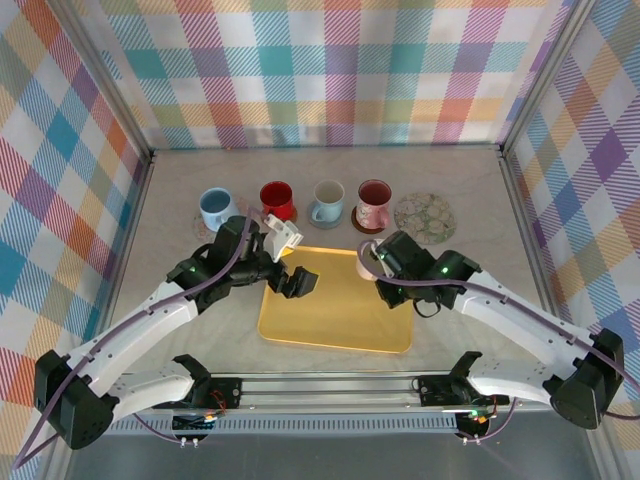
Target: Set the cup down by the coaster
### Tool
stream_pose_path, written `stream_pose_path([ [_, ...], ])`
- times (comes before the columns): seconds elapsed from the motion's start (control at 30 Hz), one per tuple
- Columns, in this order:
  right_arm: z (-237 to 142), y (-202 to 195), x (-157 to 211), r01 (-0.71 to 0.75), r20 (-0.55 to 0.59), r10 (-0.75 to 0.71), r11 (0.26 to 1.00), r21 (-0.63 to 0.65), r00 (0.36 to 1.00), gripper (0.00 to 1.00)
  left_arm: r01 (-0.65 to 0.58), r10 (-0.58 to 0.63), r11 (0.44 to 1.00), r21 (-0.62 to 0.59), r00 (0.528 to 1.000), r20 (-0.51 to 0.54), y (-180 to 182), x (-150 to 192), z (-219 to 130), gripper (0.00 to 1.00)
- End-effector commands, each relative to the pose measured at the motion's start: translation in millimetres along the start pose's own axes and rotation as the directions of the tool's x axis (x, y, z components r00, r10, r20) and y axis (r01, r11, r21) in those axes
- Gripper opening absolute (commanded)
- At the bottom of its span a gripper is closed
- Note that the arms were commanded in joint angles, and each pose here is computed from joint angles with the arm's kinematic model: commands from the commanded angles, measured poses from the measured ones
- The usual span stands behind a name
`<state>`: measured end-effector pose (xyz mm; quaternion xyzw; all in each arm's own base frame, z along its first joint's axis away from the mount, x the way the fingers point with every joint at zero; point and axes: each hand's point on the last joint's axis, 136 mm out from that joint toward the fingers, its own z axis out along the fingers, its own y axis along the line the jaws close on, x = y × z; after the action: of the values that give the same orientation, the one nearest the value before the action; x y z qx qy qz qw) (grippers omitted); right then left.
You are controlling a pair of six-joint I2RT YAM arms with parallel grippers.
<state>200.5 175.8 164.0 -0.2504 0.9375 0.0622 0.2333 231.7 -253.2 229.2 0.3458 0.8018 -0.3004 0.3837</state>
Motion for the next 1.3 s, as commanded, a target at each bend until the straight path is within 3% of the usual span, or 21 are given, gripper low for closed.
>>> stream_pose_path([
  [0.0, -19.1, -11.3, -26.1, 0.026, 0.07, -0.027, 1.0, 0.015, 0.997, 0.0, -0.049, 0.048, 0.999, 0.011, 0.993, 0.109, -7.6, -38.8, -3.7, 1.0],
  [0.3, -28.2, -49.8, -52.5, -0.027, 0.078, 0.02, 0.996, 0.086, 0.997, 0.0, -0.076, 0.073, 0.997, 0.012, 0.983, 0.167, -4.8, -64.5, 11.0, 1.0],
  [0.7, -23.7, -123.5, -66.0, -0.229, 0.098, 0.214, 0.956, 0.182, 0.972, 0.0, -0.084, 0.077, 0.996, 0.029, 0.975, 0.207, 3.7, -78.3, 57.0, 1.0],
  [0.97, 1.9, -163.7, -72.6, -0.365, 0.127, 0.346, 0.912, 0.189, 0.93, 0.0, -0.057, 0.048, 0.997, 0.042, 0.981, 0.189, 10.1, -69.0, 88.0, 1.0],
  [1.27, 44.5, -201.6, -89.9, -0.421, 0.132, 0.402, 0.882, 0.212, 0.906, 0.0, -0.054, 0.051, 0.998, 0.02, 0.99, 0.128, 20.3, -50.8, 116.3, 1.0],
])
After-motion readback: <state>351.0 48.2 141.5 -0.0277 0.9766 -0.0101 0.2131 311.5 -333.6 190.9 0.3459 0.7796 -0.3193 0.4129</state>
